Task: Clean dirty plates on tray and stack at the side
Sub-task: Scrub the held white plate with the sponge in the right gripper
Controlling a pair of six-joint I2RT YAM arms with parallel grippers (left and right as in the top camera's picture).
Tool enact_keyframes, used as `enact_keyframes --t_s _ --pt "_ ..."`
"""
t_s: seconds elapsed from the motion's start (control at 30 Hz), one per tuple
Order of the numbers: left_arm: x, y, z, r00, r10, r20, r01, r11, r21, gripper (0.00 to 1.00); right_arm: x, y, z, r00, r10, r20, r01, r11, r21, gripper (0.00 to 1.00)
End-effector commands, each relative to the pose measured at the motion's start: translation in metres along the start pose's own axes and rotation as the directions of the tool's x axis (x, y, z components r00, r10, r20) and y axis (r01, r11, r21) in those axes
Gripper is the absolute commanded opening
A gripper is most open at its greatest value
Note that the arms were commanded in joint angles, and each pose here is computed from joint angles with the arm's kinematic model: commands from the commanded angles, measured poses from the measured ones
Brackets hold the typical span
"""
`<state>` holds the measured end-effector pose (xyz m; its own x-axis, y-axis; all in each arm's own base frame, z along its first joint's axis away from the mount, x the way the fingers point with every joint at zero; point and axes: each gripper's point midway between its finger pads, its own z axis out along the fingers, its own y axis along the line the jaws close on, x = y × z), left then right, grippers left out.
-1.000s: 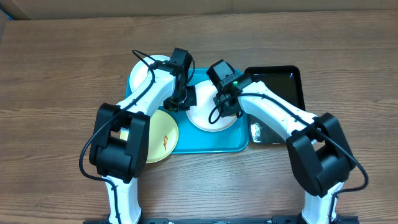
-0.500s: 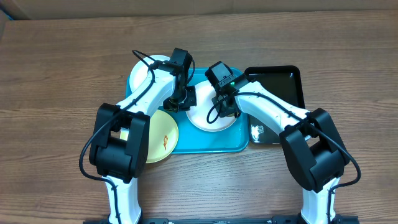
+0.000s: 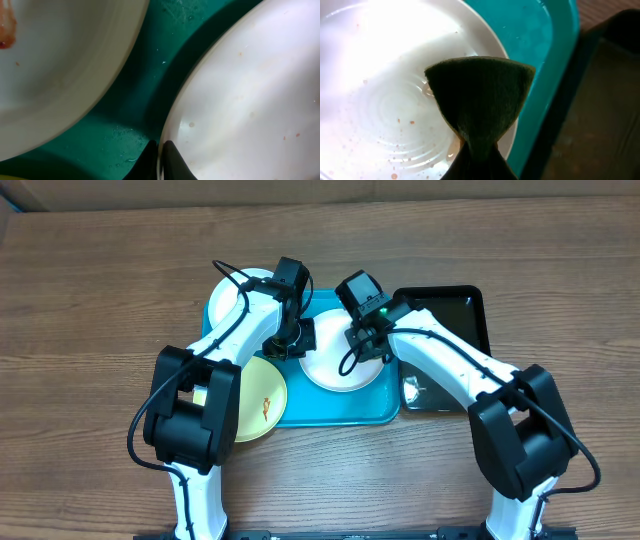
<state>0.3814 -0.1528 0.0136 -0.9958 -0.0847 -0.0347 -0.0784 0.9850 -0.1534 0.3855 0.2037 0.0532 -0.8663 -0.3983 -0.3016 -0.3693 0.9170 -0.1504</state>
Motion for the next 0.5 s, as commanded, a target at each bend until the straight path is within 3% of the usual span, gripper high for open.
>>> enact_keyframes --t_s 0.0,0.47 --pt "0.006 0.000 0.008 0.999 0.019 -0.027 -0.019 1.000 -0.007 0.06 -0.015 -0.005 -0.012 0.999 0.007 0.054 -0.007 1.000 0.013 0.04" --pt "0.011 0.002 0.008 0.999 0.016 -0.047 -0.016 1.000 -0.016 0.04 -0.001 0.003 0.040 1.000 0.003 -0.026 -0.003 1.000 0.022 0.04"
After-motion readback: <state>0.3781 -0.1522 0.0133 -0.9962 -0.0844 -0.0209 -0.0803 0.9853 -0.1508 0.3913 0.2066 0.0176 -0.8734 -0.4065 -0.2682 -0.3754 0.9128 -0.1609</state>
